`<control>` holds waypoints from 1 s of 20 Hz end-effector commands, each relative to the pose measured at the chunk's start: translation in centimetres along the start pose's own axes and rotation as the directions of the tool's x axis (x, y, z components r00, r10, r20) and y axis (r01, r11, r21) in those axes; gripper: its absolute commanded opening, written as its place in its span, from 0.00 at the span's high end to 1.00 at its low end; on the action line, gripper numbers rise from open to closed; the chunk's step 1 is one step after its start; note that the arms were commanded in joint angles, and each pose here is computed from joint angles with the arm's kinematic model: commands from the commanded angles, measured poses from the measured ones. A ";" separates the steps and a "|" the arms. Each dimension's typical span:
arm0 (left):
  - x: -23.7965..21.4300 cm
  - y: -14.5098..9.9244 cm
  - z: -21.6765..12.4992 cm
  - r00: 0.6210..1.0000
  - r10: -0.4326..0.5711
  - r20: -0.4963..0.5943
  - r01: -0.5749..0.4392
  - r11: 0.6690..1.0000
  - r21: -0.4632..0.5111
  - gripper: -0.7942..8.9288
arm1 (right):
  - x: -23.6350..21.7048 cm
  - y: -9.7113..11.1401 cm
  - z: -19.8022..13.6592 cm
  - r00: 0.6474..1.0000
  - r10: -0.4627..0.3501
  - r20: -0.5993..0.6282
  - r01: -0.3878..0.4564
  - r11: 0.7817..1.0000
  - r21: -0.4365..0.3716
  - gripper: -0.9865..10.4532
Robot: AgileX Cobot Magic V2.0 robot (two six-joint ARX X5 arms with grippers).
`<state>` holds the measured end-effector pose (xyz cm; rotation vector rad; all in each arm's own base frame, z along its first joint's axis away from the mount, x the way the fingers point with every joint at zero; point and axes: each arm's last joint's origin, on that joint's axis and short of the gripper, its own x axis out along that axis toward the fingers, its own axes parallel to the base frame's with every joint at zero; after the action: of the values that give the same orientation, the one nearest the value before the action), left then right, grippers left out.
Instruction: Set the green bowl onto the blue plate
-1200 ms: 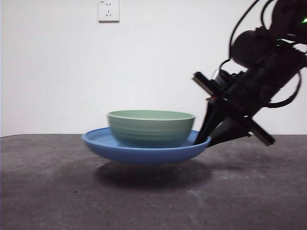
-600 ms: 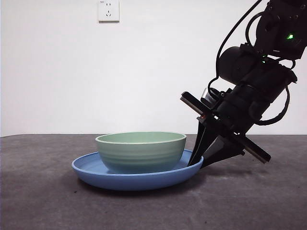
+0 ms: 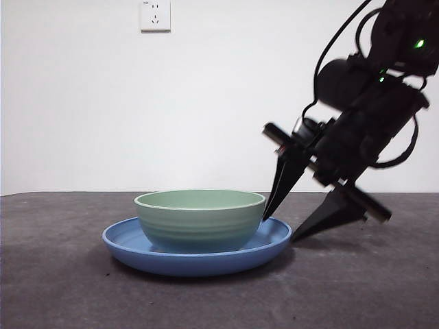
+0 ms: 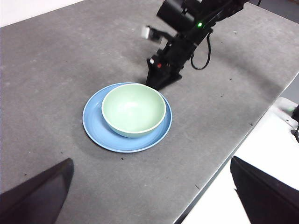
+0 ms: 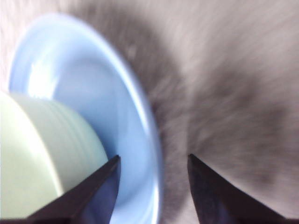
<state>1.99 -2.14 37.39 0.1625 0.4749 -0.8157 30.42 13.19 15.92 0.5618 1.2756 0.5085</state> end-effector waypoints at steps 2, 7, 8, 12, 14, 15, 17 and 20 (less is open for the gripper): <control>-0.3 0.0 0.4 1.000 -0.001 0.024 0.000 1.000 0.009 0.11 | -3.3 1.0 0.7 0.995 0.007 0.096 -0.002 0.998 -0.055 0.71; -0.3 0.0 0.4 1.000 -0.001 0.024 0.000 1.000 0.009 0.11 | -10.3 3.7 -1.1 0.976 0.050 0.211 -0.012 0.984 -0.177 0.46; -0.3 0.0 0.4 1.000 -0.001 0.024 0.000 1.000 0.009 0.11 | -11.9 4.4 -2.0 0.970 0.067 0.233 -0.016 0.977 -0.215 0.45; -0.3 0.0 0.4 1.000 -0.001 0.024 0.000 1.000 0.009 0.11 | -18.2 6.6 -6.9 0.940 0.132 0.315 -0.010 0.933 -0.360 0.41; -0.3 0.0 0.4 1.000 -0.001 0.024 0.000 1.000 0.009 0.11 | -20.0 7.0 -8.8 0.929 0.145 0.340 0.003 0.916 -0.401 0.39; -0.3 0.0 0.4 1.000 -0.001 0.024 0.000 1.000 0.010 0.11 | -20.9 7.0 -9.8 0.922 0.146 0.358 0.019 0.909 -0.417 0.37; -0.3 0.0 0.4 1.000 -0.001 0.024 0.000 1.000 0.010 0.11 | -22.3 7.0 -11.6 0.910 0.130 0.393 0.058 0.900 -0.431 0.33; -0.3 0.0 0.4 1.000 -0.001 0.024 0.000 1.000 0.010 0.11 | -23.9 6.6 -14.1 0.894 0.084 0.441 0.140 0.882 -0.450 0.30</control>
<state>1.99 -2.14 37.39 0.1629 0.4747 -0.8158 11.38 4.56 34.61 0.2758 0.7003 0.5909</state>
